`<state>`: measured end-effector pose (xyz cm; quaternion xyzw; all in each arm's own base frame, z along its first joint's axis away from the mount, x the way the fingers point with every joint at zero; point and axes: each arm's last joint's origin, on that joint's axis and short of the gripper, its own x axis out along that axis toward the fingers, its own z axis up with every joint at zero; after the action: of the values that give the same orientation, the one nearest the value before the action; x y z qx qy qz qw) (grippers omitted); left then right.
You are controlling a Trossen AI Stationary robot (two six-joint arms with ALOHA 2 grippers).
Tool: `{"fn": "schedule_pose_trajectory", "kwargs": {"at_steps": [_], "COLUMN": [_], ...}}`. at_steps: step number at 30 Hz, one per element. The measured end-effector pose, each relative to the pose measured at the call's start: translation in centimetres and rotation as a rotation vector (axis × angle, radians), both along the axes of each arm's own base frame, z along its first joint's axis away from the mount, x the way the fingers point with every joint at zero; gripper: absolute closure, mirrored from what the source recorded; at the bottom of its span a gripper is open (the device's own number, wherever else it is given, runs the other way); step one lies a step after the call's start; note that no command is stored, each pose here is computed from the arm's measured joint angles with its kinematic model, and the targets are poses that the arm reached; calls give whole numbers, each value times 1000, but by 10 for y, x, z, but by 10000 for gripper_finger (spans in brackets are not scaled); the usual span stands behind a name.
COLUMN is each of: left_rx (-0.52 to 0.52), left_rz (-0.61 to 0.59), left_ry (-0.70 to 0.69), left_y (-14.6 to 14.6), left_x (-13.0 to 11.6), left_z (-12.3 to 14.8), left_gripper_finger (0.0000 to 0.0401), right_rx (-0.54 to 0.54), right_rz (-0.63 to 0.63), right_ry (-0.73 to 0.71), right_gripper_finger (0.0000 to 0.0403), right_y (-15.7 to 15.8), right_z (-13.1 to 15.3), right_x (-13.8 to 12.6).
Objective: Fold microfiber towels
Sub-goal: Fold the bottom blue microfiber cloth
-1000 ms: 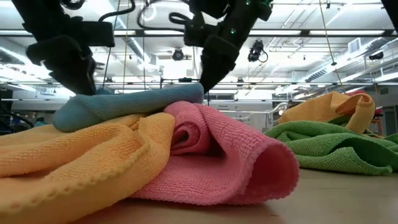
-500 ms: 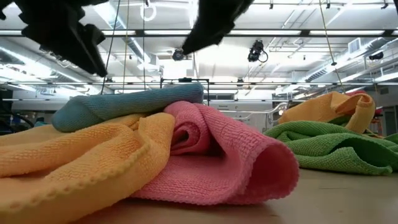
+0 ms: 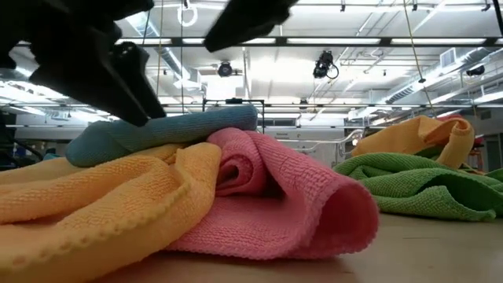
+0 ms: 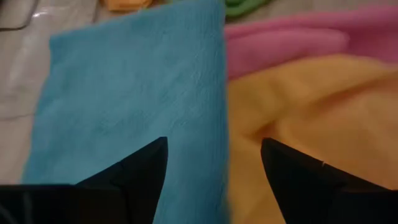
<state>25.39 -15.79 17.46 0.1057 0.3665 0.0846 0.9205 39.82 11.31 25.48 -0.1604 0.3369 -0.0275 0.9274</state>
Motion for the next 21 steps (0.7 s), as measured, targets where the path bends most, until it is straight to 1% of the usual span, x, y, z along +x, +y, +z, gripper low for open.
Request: {"fn": "schedule_pose_trajectory", "kwargs": {"at_steps": [2,3,5,8,9,10,11,13,15,17,19,21], "left_rx": [35,72,117,204,210,223,259,269,303,299,321,320], "left_rz": [1,-3,6,24,30,34,42,62,62,64,65,70], "left_ry": [-20,-5,-24,-22,-26,-19,7,10,45,34,50,51], "left_y": [-7,-8,-16,-20,-22,-22,-21,-22,-20,-22,-21,-21], "left_x": [10,12,23,33,38,40,39,45,43,47,45,45], "left_z": [-1,-3,-4,-9,-10,-12,-14,-17,-20,-22,-22,-21], "left_gripper_finger": [131,131,131,131,131,131,133,139,148,159,173,189], "right_rx": [-26,-39,-59,-61,-63,-65,-61,-55,-50,-54,-57,-59], "right_rz": [-25,-42,-76,-104,-109,-109,-113,-124,-133,-134,-126,-124], "right_ry": [-8,-9,3,5,18,27,30,44,50,55,55,59], "right_gripper_finger": [259,259,259,259,259,259,259,259,259,259,259,259], "right_y": [4,3,3,3,2,2,3,2,1,2,4,4], "right_z": [0,0,2,3,1,0,0,-1,-2,-2,-2,-2], "right_x": [-1,-2,-6,-8,-9,-9,-10,-11,-12,-12,-13,-13]}}
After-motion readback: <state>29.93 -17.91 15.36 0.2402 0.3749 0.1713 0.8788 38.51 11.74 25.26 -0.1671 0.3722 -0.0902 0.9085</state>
